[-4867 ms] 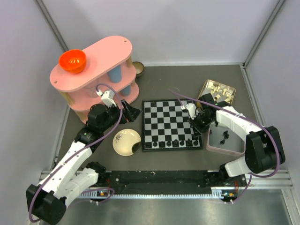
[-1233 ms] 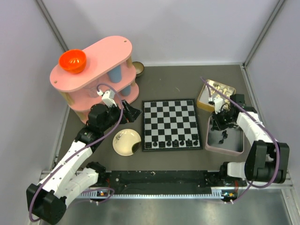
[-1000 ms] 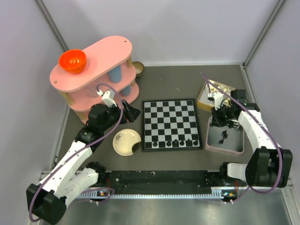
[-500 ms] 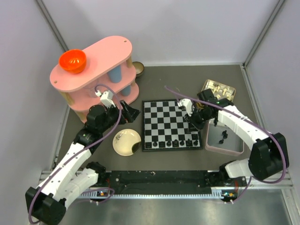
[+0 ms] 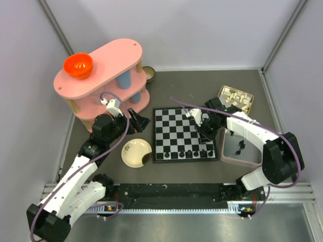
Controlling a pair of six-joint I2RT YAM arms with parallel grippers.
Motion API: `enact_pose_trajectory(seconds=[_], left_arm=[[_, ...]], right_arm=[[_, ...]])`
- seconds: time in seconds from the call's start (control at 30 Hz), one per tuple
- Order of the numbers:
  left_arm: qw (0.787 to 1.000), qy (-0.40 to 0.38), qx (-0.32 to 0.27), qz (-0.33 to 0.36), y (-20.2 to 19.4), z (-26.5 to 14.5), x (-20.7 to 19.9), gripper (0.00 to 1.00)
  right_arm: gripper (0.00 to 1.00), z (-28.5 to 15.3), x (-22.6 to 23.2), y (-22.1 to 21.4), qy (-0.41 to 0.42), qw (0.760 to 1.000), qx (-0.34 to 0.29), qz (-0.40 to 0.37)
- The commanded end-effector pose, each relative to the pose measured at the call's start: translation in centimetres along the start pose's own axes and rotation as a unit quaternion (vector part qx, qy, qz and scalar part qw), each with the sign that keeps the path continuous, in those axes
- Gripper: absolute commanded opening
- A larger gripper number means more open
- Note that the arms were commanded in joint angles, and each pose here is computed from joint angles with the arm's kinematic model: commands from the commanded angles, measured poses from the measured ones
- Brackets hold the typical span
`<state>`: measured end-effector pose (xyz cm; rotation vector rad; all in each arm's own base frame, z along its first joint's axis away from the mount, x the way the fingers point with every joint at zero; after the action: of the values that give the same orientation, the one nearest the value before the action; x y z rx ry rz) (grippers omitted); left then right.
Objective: Set up the chess pieces on the board
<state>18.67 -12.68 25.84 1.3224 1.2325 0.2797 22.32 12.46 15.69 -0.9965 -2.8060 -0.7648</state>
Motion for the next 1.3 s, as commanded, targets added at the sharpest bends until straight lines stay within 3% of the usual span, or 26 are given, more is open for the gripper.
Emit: enact_pose_trajectory(seconds=[0.0, 0.87, 1.27], left_arm=[[1.0, -0.003, -0.017, 0.003, 0.3, 0.0, -0.1, 0.99], [1.0, 0.004, -0.019, 0.0, -0.1, -0.1, 0.2, 0.99], [1.0, 0.004, -0.021, 0.001, 0.1, -0.1, 0.1, 0.99]], right_arm=[[0.1, 0.8, 0.1, 0.2, -0.008, 1.0, 0.002, -0.009], [0.15, 2.0, 0.7, -1.3, 0.02, 0.999, 0.031, -0.014], [0.29, 0.9, 0.9, -0.6, 0.012, 1.0, 0.012, -0.018]])
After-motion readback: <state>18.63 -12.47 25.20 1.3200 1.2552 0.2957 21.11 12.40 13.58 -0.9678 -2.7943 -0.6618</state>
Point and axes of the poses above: each gripper's point midway between its finger pads, its own z axis out along the fingers, its own x axis along the line the jaws close on, y = z × x, the point moved 9 cm from there along -z, back along the fingers, and after that the axes turned 9 degrees about z, right-handed, at the moved point
